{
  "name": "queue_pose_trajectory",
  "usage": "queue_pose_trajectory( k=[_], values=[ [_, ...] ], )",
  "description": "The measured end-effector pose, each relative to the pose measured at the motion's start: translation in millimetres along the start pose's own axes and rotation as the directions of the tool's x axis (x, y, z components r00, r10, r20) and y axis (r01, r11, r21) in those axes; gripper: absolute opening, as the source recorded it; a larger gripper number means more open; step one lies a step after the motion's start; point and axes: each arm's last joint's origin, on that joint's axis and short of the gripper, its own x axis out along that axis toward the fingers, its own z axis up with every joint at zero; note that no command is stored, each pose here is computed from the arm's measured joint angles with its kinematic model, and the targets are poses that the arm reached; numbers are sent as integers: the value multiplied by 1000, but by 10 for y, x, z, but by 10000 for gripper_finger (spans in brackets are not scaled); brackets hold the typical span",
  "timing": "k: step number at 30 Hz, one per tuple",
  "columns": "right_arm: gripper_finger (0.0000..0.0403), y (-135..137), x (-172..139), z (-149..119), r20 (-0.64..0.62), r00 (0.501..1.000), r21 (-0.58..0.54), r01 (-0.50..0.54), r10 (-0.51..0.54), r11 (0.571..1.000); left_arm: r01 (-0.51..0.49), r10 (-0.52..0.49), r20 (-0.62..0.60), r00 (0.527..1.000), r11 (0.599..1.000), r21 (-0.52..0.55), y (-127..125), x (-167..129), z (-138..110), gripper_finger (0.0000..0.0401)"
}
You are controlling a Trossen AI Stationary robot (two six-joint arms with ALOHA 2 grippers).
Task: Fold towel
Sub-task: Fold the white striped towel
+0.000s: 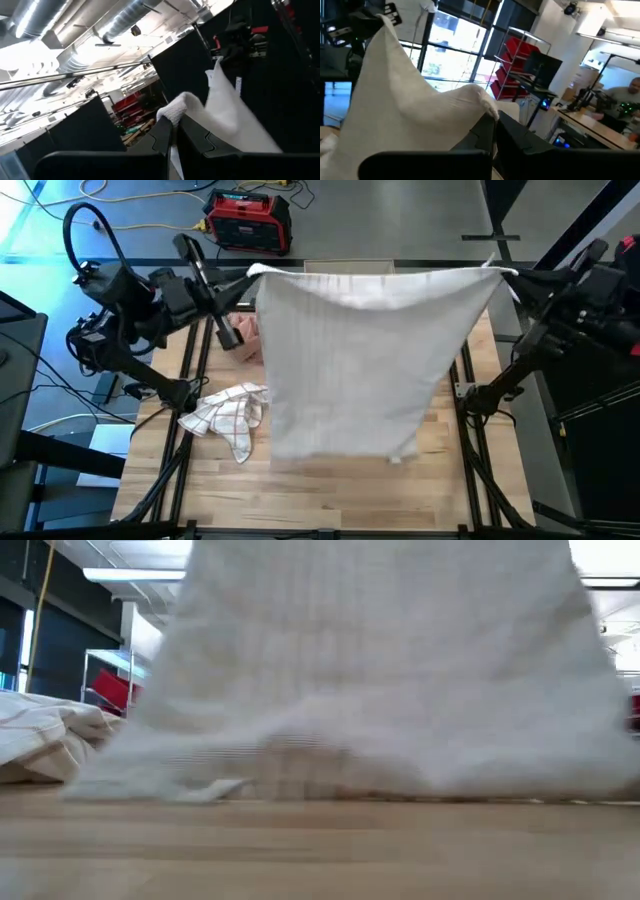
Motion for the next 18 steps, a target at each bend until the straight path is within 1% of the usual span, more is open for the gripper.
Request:
queue_pose_trajectory(
  k=[4, 6, 8, 12, 16, 18],
  values=[
    [0, 94, -11, 33, 65, 995, 59, -85, 81, 995, 76, -70, 65, 995, 993, -86, -63, -38, 66, 7],
    [0, 184, -34, 59, 110, 983, 89, -156, 146, 984, 121, -107, 104, 989, 983, -140, -104, -71, 115, 7],
    [0, 294, -74, 85, 158, 962, 113, -243, 224, 964, 172, -144, 149, 978, 966, -194, -151, -113, 174, 7],
    [0, 544, -185, 140, 246, 895, 133, -411, 371, 902, 272, -199, 261, 944, 921, -280, -222, -213, 314, 7],
    [0, 735, -343, 223, 311, 840, 156, -507, 445, 848, 385, -251, 382, 889, 862, -330, -279, -325, 451, 7],
    [0, 826, -429, 262, 339, 815, 145, -538, 469, 830, 425, -261, 428, 865, 834, -351, -300, -370, 507, 7]
  ],
)
